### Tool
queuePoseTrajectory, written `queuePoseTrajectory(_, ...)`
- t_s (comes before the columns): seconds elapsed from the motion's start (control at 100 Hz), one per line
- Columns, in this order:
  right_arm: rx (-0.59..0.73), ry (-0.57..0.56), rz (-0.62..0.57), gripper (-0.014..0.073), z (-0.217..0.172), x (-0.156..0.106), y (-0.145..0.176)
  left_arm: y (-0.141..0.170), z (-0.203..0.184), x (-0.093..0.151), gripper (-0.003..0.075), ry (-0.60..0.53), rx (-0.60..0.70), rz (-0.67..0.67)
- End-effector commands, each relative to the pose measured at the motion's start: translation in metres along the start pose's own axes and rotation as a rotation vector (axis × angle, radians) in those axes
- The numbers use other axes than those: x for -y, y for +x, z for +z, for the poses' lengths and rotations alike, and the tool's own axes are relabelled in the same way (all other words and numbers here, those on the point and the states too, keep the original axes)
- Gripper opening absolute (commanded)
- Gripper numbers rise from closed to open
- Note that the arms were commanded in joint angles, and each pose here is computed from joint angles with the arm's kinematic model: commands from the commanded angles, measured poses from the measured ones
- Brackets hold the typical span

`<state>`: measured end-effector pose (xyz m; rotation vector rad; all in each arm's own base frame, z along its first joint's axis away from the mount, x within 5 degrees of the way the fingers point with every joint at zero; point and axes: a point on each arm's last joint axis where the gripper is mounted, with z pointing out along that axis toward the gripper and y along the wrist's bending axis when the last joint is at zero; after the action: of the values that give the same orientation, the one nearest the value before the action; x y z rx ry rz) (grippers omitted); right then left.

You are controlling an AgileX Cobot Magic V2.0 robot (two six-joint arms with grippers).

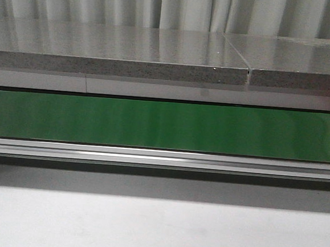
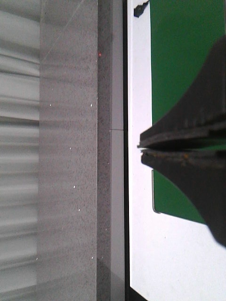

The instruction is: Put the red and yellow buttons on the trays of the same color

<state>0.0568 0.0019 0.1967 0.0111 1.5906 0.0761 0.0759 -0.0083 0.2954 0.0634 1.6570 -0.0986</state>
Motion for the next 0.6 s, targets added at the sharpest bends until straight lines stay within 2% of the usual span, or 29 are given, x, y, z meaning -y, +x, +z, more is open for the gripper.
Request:
queuePoseTrajectory(0.0,0.106,-0.014,-0.01,-0.012,-0.002,-0.002,-0.011,-0.007,-0.001,0.0,-0.0019,0.001,0.139,-0.008)
queuePoseTrajectory(0.2,0.106,-0.014,-0.01,-0.012,-0.002,-0.002,-0.011,0.027,-0.008,0.001,-0.0019,0.045,0.195,-0.036)
queuePoseTrajectory(0.59,0.106,-0.014,-0.01,-0.012,-0.002,-0.002,-0.011,0.083,-0.016,-0.001,-0.0019,0.051,0.242,-0.058)
